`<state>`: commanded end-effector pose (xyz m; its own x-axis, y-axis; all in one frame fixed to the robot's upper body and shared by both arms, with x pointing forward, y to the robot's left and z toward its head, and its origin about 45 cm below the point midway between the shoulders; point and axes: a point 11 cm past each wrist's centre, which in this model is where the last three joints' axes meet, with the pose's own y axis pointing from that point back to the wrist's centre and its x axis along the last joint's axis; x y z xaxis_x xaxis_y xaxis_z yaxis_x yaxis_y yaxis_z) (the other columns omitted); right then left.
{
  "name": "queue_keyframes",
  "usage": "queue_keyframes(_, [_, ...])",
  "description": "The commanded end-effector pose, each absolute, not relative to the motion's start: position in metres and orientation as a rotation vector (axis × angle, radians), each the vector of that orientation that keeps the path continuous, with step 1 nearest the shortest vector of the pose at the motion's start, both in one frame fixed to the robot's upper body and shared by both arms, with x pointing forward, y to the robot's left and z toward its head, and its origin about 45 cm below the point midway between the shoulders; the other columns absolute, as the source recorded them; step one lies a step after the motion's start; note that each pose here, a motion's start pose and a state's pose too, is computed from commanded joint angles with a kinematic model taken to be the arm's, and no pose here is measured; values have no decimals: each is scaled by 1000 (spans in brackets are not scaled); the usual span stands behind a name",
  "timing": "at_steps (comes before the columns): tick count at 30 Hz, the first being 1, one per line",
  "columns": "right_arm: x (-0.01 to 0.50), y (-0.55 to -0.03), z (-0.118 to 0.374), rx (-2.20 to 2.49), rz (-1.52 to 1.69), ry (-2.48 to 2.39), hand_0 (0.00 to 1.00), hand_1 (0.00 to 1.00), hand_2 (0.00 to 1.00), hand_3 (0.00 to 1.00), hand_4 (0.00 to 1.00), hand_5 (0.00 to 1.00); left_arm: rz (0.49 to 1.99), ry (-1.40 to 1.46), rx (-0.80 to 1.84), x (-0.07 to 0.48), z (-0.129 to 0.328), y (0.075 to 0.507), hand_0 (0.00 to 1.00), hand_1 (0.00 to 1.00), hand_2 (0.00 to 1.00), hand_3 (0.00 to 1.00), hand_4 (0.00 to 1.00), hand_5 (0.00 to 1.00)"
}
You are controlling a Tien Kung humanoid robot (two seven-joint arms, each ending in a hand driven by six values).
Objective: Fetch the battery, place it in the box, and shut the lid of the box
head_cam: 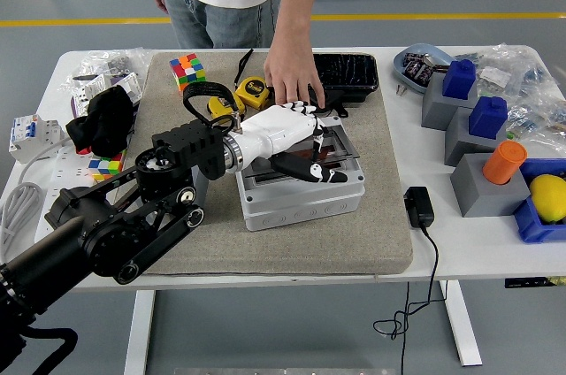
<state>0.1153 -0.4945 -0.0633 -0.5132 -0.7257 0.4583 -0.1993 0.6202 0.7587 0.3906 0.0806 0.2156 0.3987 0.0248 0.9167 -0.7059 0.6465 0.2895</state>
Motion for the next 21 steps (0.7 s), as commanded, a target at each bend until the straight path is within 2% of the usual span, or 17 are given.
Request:
queue_keyframes(11, [115,-495,-63,724,-826,-2033,790,739,726,776,998,998,581,-1089,738,400,228,90,998,998,828,428,998,998])
queue_keyframes(21, [114,-495,-63,724,-825,-2030,790,739,725,777,998,998,650,-1105,729,408,240,102,998,977,811,479,998,998])
